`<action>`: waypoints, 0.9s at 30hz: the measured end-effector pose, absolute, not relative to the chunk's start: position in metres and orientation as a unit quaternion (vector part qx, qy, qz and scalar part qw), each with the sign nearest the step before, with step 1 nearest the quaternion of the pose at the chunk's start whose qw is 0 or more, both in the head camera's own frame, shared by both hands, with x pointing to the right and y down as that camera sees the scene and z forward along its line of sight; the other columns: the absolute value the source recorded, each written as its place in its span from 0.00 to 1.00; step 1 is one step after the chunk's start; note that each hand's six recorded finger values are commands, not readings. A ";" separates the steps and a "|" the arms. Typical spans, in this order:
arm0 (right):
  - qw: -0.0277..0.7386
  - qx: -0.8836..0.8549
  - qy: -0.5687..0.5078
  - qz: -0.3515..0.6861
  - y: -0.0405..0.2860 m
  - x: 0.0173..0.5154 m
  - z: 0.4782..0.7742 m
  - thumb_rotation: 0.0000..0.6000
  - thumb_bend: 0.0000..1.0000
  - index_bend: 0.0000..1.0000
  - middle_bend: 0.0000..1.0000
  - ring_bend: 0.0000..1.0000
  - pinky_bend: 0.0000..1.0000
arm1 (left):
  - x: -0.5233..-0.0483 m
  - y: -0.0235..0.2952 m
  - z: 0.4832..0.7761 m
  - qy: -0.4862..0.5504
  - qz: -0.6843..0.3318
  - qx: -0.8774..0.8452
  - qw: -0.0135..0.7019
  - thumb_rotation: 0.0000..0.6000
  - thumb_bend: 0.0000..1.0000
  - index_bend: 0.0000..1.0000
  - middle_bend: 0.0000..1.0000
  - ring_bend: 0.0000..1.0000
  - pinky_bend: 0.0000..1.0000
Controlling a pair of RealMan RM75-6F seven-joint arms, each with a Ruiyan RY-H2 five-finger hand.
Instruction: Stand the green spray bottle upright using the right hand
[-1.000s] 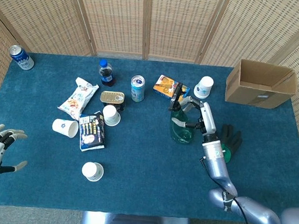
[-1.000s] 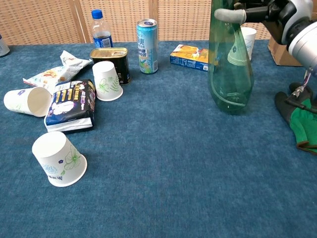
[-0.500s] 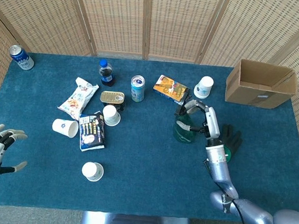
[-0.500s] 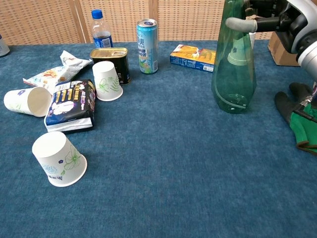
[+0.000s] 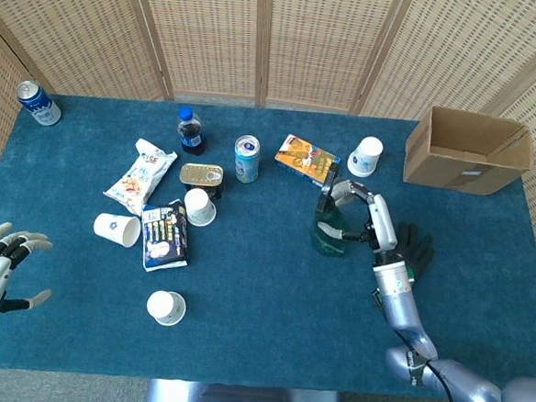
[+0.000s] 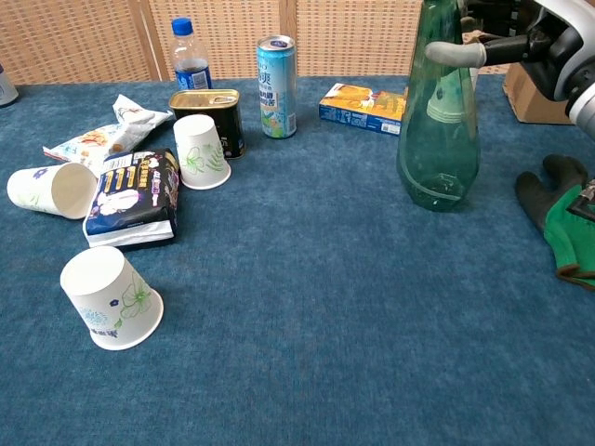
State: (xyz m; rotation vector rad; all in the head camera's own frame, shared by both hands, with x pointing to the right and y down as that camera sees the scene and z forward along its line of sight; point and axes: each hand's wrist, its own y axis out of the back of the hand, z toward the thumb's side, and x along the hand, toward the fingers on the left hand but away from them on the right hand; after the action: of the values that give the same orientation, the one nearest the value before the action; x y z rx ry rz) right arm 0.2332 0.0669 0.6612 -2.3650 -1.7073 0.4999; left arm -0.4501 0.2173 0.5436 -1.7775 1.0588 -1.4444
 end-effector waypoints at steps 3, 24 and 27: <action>0.091 -0.796 -0.573 0.170 0.063 0.232 0.660 1.00 0.11 0.50 0.45 0.34 0.46 | -0.450 0.218 0.544 0.399 -0.545 -0.672 0.303 0.99 0.18 0.28 0.27 0.21 0.01; 0.086 -0.797 -0.571 0.177 0.062 0.244 0.657 1.00 0.10 0.46 0.43 0.32 0.44 | -0.446 0.216 0.545 0.397 -0.542 -0.675 0.306 1.00 0.18 0.28 0.27 0.21 0.00; 0.085 -0.798 -0.570 0.177 0.062 0.245 0.657 1.00 0.10 0.45 0.43 0.32 0.44 | -0.447 0.216 0.546 0.397 -0.543 -0.675 0.305 1.00 0.18 0.28 0.27 0.21 0.00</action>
State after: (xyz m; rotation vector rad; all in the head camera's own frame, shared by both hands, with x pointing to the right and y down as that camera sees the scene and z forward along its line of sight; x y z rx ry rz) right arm 0.2447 0.0617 0.6570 -2.3787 -1.6993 0.5291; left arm -0.4465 0.2160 0.5457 -1.7859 1.0507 -1.4370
